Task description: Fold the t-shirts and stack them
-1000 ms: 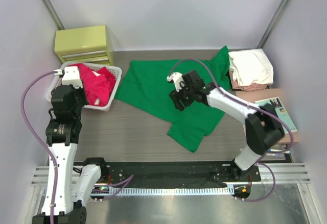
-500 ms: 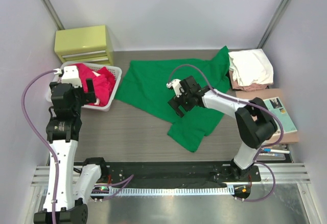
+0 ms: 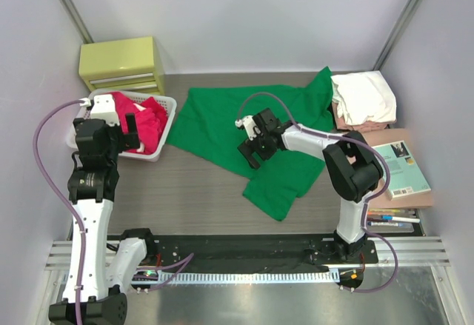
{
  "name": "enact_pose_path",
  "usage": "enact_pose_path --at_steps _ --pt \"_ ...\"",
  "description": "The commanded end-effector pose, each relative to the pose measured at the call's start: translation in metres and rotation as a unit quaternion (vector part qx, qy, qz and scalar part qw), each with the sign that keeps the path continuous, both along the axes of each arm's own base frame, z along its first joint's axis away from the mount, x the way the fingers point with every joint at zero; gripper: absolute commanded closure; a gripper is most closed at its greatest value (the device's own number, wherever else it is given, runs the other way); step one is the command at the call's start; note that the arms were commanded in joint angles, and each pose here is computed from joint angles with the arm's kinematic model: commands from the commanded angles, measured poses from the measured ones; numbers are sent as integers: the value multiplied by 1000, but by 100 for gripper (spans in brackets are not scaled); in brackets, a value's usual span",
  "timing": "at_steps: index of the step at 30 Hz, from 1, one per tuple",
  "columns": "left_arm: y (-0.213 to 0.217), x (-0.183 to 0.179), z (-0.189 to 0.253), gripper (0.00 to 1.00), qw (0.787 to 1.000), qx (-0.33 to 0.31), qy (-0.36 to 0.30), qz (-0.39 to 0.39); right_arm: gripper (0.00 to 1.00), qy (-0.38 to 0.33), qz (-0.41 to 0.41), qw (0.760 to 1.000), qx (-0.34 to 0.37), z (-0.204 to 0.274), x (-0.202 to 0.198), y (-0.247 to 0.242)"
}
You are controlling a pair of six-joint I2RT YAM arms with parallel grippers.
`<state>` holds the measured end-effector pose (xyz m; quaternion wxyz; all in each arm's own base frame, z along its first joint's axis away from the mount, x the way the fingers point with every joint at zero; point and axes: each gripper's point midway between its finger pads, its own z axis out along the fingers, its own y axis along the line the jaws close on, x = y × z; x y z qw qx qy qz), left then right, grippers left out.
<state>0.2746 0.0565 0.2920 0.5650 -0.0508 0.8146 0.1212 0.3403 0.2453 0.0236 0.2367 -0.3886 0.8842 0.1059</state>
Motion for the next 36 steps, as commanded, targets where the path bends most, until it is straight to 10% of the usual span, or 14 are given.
enact_pose_path --at_steps 1,36 --pt "1 2 15 0 1000 5 -19 -4 0 14 2 1000 7 0 5 12" --pt "-25 14 4 0 997 -38 -8 -67 0 57 -52 995 -67 5 -70 -140"
